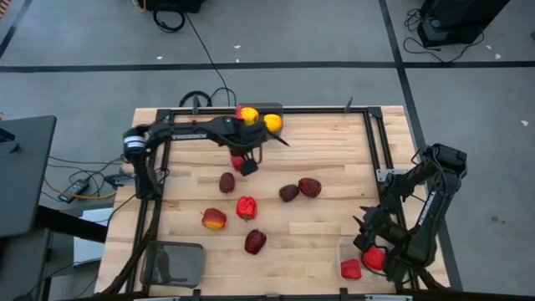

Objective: Sort produce into baskets
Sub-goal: Put the red bell pepper into the transparent bin

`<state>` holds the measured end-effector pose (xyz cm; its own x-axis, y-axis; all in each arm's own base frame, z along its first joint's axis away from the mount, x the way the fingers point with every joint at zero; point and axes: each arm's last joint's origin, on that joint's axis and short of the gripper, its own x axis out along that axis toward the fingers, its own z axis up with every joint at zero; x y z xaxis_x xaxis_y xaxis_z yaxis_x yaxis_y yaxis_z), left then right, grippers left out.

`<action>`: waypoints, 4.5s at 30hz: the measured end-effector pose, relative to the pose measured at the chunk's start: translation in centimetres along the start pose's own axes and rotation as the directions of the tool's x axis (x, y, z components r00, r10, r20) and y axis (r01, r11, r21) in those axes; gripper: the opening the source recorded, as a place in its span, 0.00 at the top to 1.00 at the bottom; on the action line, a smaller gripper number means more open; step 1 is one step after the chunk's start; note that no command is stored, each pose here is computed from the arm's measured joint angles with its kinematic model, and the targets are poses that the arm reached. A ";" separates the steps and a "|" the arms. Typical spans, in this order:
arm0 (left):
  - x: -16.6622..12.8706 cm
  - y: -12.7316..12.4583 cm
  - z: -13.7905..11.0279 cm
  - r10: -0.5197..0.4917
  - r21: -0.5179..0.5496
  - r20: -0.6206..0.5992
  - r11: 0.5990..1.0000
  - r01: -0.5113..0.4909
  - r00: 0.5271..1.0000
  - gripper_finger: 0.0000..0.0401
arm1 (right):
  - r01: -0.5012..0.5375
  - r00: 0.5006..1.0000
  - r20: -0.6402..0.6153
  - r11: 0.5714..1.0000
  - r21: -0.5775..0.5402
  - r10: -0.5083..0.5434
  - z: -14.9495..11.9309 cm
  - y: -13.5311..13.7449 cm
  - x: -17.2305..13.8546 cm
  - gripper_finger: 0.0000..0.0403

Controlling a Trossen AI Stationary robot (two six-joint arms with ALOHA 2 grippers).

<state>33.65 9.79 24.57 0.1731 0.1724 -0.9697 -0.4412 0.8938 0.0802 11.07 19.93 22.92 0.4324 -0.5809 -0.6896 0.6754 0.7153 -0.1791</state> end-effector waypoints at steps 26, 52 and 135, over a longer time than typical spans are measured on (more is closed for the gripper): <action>8.0 4.6 -4.2 -0.185 -0.121 0.043 0.974 0.189 0.982 0.22 | 0.165 0.975 -0.154 0.986 0.019 -0.160 2.9 0.6 3.2 0.28; 0.1 -17.0 0.4 -0.551 0.394 0.683 0.830 0.394 0.479 0.18 | -0.037 0.999 -0.011 0.987 0.153 0.039 6.9 -3.8 1.1 0.39; -18.0 -19.0 3.9 -0.343 0.350 0.800 0.933 0.081 0.492 0.27 | -0.412 0.866 -0.285 0.909 0.059 0.411 1.3 5.2 0.7 0.63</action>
<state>42.32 -8.65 41.42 0.9409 0.1092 -0.3205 -0.0891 0.9931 0.0769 15.67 22.73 22.44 0.4813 -0.0983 -0.8710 0.4713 0.8669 0.1626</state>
